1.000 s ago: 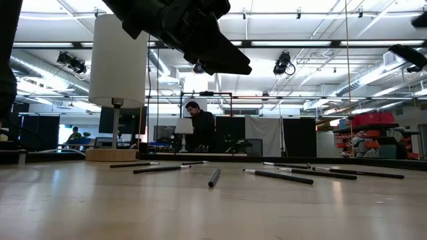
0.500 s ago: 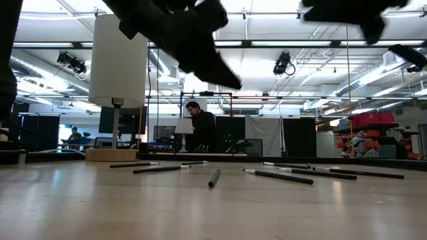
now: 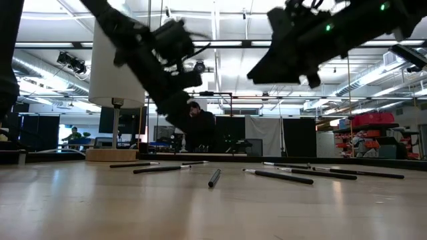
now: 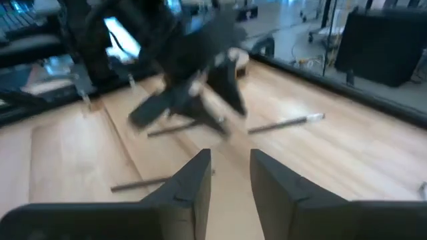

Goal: Pick & Place Makeup Supplies
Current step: Put the silver makeup brush into the transparent organizer

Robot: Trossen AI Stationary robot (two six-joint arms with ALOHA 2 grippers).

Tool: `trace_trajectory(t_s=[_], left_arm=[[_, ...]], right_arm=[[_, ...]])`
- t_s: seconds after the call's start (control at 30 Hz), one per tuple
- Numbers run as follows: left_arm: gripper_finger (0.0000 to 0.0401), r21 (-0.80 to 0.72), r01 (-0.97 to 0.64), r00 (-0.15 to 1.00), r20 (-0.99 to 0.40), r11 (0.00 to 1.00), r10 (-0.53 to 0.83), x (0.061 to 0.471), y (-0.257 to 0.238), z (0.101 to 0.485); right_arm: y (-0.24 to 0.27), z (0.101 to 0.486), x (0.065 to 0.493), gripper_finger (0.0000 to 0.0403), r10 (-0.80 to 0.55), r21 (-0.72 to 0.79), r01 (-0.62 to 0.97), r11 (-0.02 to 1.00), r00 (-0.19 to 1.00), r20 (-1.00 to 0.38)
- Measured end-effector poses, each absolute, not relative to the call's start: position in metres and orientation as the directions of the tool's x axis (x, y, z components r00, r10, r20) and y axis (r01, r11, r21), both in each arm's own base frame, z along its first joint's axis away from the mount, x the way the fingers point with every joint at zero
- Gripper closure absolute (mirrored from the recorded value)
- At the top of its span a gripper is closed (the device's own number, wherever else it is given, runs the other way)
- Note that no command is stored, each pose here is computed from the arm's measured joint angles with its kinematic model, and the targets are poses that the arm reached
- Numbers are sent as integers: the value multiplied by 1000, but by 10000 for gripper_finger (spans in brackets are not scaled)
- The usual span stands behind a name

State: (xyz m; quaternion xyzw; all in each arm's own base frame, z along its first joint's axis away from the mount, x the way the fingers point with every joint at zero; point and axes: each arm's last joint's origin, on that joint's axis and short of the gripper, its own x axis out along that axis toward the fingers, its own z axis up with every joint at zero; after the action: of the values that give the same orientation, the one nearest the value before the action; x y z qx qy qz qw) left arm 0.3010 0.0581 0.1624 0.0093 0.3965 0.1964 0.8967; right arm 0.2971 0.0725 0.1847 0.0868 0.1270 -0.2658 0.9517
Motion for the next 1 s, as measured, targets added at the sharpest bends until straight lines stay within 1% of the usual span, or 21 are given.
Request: trace_trajectory(t_s=[0.1,0.17,0.27,0.37,0.47,0.6,0.8,1.0], left_arm=[[220,76,-496,649,-629,865,428,282,79,146],[220,-8,-571,688,-551,821,473,272,89,141],[220,-101,-623,722,-454,775,522,264,99,137],[220,-137,-652,718,-428,746,549,262,109,135],[220,-137,-666,707,-429,733,562,268,116,133],[220,-130,-680,688,-454,722,566,277,125,125],[220,-109,-709,644,-504,697,576,290,139,104],[220,-91,-715,609,-568,693,554,302,145,86]], right_arm=[[71,170,306,298,-495,118,541,833,822,-282],[69,161,313,298,-501,134,545,828,825,-259],[64,149,322,298,-508,167,546,821,832,-224],[58,139,329,298,-486,192,523,830,849,-209],[54,132,332,298,-466,210,506,837,859,-212],[54,132,333,298,-449,229,491,841,868,-212],[59,132,333,298,-425,237,467,852,881,-207],[60,132,332,298,-421,239,463,854,883,-207]])
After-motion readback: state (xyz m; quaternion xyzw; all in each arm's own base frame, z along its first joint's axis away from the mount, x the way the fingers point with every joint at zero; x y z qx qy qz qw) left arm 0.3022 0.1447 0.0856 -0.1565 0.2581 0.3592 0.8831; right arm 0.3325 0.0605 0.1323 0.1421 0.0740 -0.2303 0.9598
